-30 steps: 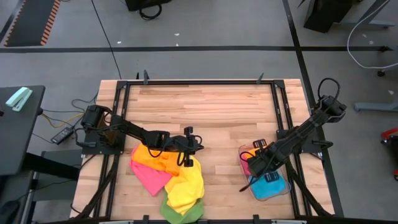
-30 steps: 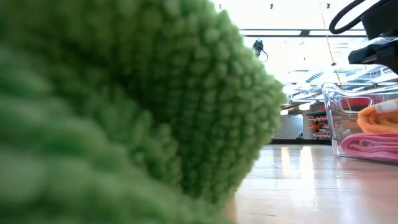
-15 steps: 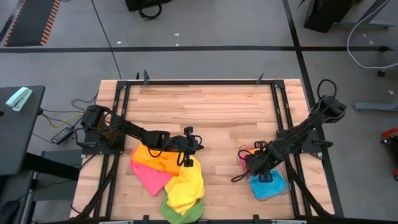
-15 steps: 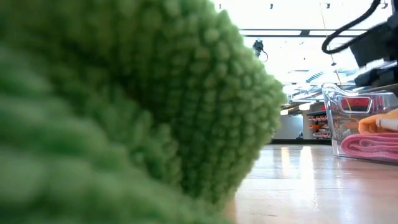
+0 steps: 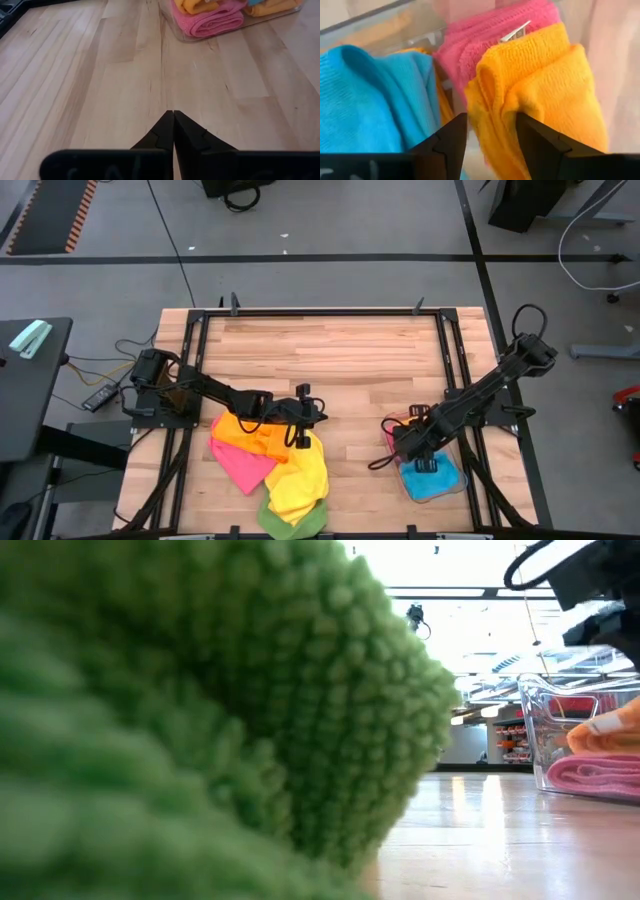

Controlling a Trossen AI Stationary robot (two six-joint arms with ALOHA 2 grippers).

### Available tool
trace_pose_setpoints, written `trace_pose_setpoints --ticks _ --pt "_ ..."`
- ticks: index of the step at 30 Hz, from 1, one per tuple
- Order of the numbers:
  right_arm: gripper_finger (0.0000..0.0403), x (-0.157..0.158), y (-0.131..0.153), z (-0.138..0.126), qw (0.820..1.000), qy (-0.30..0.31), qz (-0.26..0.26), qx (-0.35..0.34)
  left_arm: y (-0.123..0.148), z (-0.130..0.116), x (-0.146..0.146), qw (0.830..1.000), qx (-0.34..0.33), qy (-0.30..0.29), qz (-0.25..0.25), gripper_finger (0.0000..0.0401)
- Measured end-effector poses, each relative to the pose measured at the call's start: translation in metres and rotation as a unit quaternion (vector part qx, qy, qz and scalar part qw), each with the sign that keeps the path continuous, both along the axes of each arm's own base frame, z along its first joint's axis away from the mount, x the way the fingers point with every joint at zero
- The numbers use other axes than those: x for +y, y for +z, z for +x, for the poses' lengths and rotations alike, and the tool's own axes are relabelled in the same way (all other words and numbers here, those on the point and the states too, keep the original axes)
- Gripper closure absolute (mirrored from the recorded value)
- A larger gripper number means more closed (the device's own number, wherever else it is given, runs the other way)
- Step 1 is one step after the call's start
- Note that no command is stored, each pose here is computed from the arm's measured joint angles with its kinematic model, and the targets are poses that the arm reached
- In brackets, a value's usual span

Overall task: Fold microfiber towels
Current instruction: Put the folded orange towel into the transparent bin

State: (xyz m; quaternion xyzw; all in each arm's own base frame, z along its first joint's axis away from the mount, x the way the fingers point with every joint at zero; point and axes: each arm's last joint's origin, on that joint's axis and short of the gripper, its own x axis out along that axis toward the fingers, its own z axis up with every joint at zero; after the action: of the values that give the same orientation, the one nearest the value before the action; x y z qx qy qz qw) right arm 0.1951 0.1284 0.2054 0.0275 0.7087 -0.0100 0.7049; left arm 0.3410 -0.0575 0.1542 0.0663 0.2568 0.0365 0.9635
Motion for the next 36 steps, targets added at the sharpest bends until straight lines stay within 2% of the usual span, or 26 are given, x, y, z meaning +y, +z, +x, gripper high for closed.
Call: trace_pose_setpoints --ticks 5,10,16,28,36 --pt "0.0224 -0.003 0.015 -0.004 0.999 -0.019 -0.018 0.019 0.000 0.000 -0.002 1.000 0.000 -0.003 0.000 0.0385" --pt "0.0225 -0.010 0.028 -0.011 0.998 -0.045 -0.033 -0.018 0.000 -0.001 -0.004 1.000 0.000 -0.006 0.000 0.0376" --pt "0.0239 -0.016 0.039 -0.020 0.995 -0.088 -0.022 -0.041 0.000 -0.001 -0.004 1.000 0.000 -0.005 0.000 0.0378" --pt "0.0286 -0.020 -0.026 -0.032 0.987 -0.159 0.009 -0.023 0.000 -0.001 -0.007 1.000 0.000 -0.009 -0.001 0.0380" --pt "0.0295 -0.027 -0.048 -0.041 0.982 -0.188 -0.016 -0.031 0.000 -0.002 -0.009 1.000 0.000 -0.012 -0.001 0.0383"
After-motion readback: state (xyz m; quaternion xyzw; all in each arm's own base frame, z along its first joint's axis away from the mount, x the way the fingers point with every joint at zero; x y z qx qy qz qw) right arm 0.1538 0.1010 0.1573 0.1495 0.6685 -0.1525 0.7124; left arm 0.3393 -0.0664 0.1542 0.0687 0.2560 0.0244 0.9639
